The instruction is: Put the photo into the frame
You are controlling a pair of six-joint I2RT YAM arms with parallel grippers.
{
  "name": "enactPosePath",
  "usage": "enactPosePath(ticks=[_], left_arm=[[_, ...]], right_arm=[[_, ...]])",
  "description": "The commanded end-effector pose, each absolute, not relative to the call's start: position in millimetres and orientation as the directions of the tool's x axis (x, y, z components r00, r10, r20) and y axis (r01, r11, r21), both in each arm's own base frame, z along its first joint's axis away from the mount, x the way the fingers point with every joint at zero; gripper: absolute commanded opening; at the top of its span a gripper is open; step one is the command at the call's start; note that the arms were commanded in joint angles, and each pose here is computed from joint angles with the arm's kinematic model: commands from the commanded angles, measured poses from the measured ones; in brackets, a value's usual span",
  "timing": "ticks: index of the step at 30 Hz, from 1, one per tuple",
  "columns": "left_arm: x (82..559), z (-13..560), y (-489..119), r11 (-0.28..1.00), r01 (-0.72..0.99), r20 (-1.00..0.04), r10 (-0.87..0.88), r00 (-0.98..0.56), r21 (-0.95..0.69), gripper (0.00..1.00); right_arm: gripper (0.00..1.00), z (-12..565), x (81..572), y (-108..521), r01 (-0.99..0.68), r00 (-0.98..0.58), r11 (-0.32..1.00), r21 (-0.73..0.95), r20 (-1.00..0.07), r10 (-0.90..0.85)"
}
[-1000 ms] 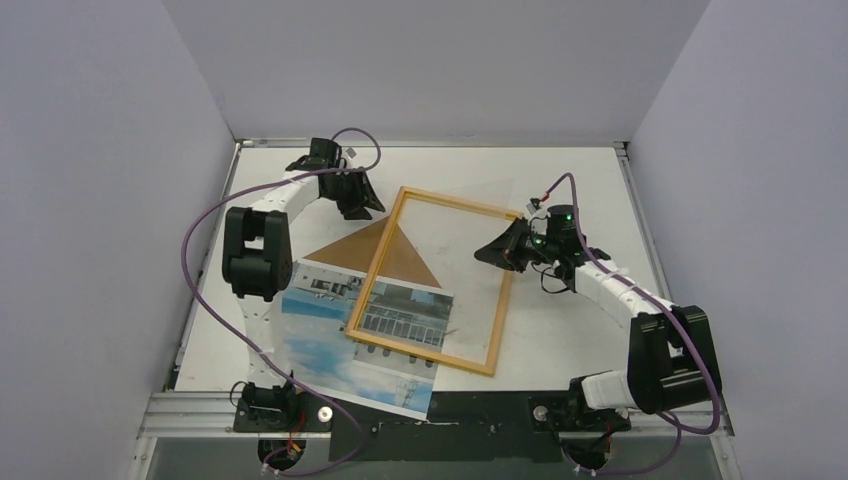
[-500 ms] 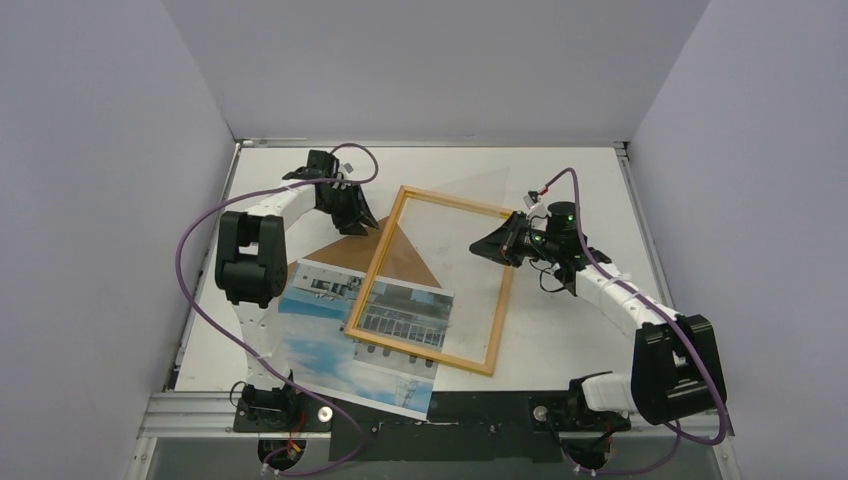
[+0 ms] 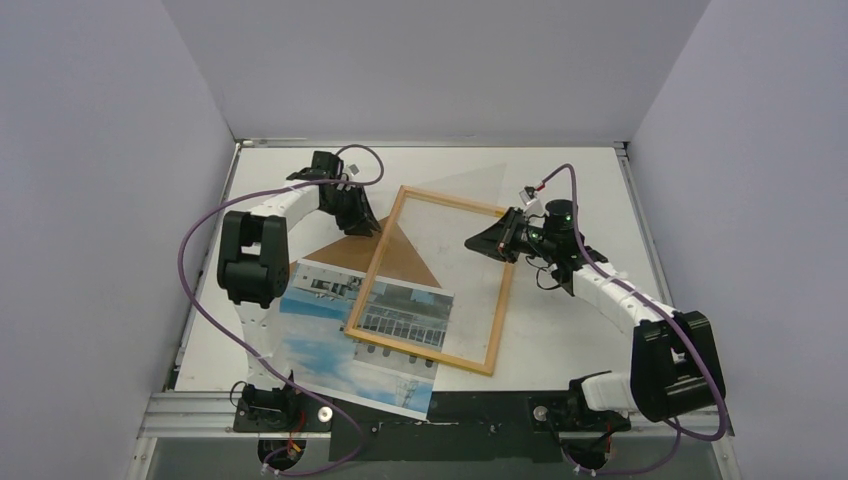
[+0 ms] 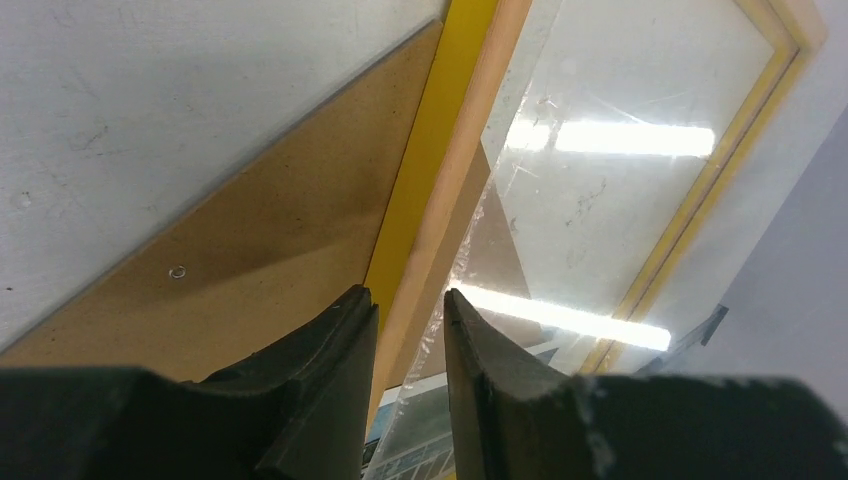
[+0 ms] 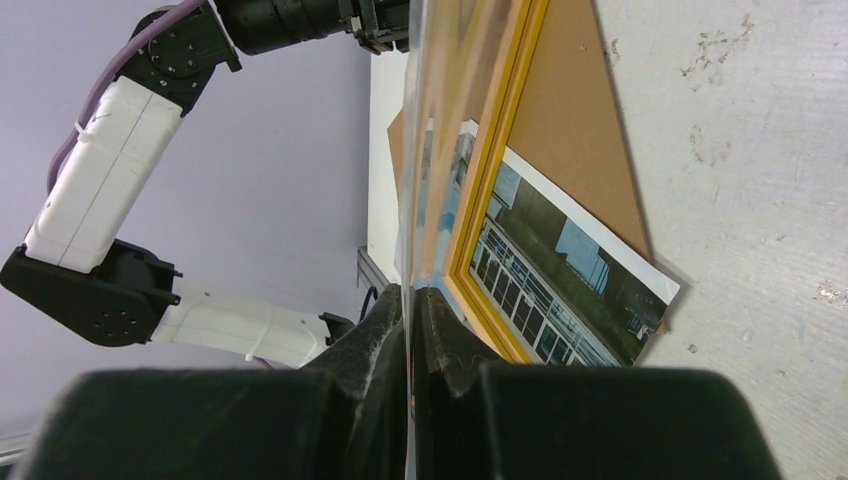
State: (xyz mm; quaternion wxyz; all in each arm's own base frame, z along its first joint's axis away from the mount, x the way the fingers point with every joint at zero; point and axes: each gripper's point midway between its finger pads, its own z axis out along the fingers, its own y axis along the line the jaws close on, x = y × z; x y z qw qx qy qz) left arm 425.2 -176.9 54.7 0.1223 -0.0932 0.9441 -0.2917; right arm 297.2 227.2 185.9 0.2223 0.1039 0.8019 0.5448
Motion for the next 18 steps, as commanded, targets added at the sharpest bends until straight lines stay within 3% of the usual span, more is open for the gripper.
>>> enactPosePath(ticks=[1, 14, 18], left_arm=[[425.1, 51.4, -182.1, 0.804, -0.078, -0.172, -0.219, -0.961, -0.59, 0.29], [424.2, 44.6, -181.7, 0.809, -0.084, -0.161, -0.216, -0.963, -0.582, 0.28], [423.9, 43.2, -184.5, 0.807, -0.078, -0.157, -0.208, -0.965, -0.585, 0.33]], right_arm=[[0.0, 205.5, 305.3, 239.0, -0.183, -0.864, 0.351, 0.918, -0.32, 0.388], [0.0, 152.0, 305.3, 237.5, -0.118, -0.884, 0.465, 0.878, -0.306, 0.353], [0.0, 146.1, 302.6, 229.9, -0.105, -0.879, 0.493, 0.864, -0.313, 0.36]])
